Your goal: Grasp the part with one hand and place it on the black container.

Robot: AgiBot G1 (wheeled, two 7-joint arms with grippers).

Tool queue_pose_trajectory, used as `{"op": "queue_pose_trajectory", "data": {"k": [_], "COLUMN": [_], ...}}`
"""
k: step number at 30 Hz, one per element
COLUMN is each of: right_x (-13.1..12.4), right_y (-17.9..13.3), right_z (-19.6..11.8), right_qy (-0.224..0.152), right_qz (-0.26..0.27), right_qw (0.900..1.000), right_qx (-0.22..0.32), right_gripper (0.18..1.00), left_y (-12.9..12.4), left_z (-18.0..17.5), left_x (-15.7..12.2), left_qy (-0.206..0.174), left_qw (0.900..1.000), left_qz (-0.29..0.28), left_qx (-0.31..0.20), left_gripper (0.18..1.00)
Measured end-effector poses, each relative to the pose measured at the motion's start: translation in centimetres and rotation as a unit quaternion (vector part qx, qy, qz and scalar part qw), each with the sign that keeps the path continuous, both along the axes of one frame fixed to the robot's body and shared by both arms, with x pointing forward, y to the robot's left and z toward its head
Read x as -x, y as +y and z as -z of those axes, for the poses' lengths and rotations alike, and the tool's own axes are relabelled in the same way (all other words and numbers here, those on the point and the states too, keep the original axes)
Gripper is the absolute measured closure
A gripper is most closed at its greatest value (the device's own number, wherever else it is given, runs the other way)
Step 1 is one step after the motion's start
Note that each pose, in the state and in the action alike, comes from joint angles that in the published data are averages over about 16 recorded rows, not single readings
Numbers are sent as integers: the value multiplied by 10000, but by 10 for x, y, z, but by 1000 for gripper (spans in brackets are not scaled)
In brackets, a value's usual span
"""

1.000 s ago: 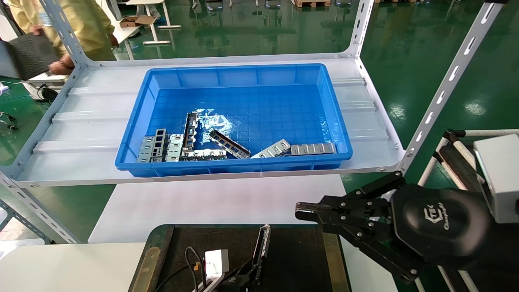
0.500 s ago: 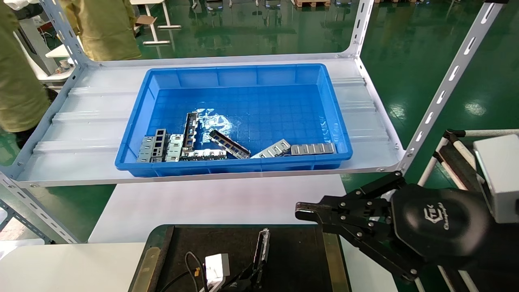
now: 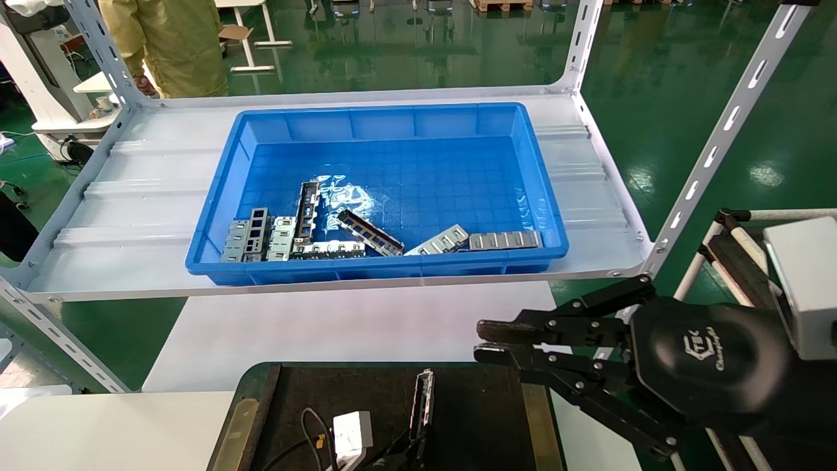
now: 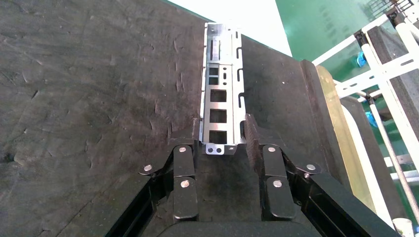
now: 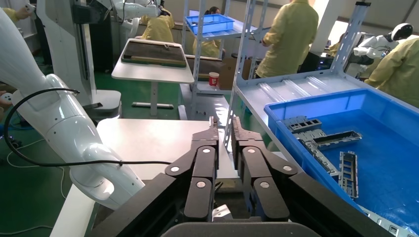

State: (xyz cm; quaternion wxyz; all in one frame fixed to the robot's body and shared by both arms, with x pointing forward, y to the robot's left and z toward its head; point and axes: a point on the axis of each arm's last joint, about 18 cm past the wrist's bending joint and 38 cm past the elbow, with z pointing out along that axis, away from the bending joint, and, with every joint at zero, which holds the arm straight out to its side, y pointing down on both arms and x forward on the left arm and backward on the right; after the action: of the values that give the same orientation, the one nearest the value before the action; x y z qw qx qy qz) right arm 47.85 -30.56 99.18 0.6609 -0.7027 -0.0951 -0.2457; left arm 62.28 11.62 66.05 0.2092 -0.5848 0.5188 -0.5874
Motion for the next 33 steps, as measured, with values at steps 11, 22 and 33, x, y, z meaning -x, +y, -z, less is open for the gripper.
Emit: {"op": "queue_pose_trajectory", "data": {"k": [11,22,33], "right_x": [0,0,0], "right_y": [0,0,0], "right_z": [0,0,0], "right_qy": [0,0,0], "right_qz": [0,0,0], "right_qw": [10000,10000,10000], "right_qx": [0,0,0], "right_gripper": [829,577,331], "left_y": [-2,8,34], "left_z": [-5,-26,-50], "left_x": [-1,-5,-11], "left_qy": [-20,-398,-862], "left_qw": [10000,9982,9858], "left_qz": [61,376,1149], "left_qx": [33,-241,-871], "left_gripper": [715,514,301]}}
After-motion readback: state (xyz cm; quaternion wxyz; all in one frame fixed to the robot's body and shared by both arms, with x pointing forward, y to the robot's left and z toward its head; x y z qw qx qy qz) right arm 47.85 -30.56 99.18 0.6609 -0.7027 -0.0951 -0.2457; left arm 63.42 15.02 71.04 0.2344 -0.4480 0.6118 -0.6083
